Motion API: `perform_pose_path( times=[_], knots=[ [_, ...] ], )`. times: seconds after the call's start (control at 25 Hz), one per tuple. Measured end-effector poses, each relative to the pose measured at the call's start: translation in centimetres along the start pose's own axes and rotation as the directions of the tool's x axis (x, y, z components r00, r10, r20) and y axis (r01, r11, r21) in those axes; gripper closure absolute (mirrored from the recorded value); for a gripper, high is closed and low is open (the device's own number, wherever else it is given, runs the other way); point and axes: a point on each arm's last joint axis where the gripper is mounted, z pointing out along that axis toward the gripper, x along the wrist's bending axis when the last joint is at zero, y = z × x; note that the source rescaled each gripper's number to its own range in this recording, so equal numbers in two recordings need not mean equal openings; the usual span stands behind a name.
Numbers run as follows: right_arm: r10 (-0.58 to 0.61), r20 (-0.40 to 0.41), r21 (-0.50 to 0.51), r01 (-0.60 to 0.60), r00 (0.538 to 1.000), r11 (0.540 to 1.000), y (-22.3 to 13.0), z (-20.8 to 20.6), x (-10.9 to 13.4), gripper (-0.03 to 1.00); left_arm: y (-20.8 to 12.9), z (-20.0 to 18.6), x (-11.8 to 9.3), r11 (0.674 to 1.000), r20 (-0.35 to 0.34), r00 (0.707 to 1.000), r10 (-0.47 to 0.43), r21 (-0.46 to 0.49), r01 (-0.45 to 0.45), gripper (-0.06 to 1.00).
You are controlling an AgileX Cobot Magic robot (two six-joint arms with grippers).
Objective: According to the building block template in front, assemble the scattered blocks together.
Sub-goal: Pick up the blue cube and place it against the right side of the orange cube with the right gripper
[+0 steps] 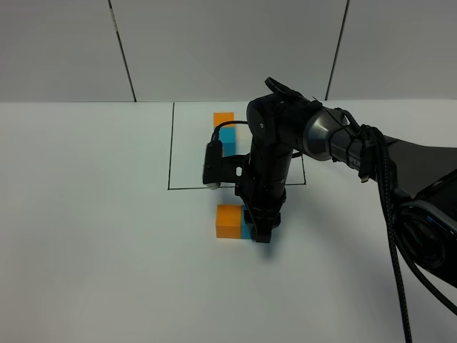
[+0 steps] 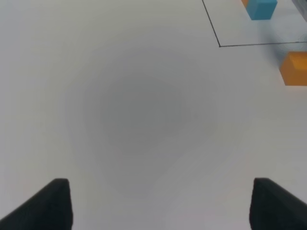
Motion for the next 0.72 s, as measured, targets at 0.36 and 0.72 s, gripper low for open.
perform_pose_path(
  times=[0.36, 0.72],
  knots=[
    [0.040, -0.018, -0.014, -0.040, 0.999, 0.999, 0.1, -1.1, 0.3, 0.12, 0.0, 0.0, 0.0, 1.000, 0.000, 1.000, 0.000, 0.000, 0.000, 0.14],
    [0.379, 0.092, -0.184, -0.358, 0.921, 0.915, -2.4, -12.9, 0.3, -0.02, 0.0, 0.0, 0.0, 1.000, 0.000, 1.000, 0.000, 0.000, 0.000, 0.15]
  ],
)
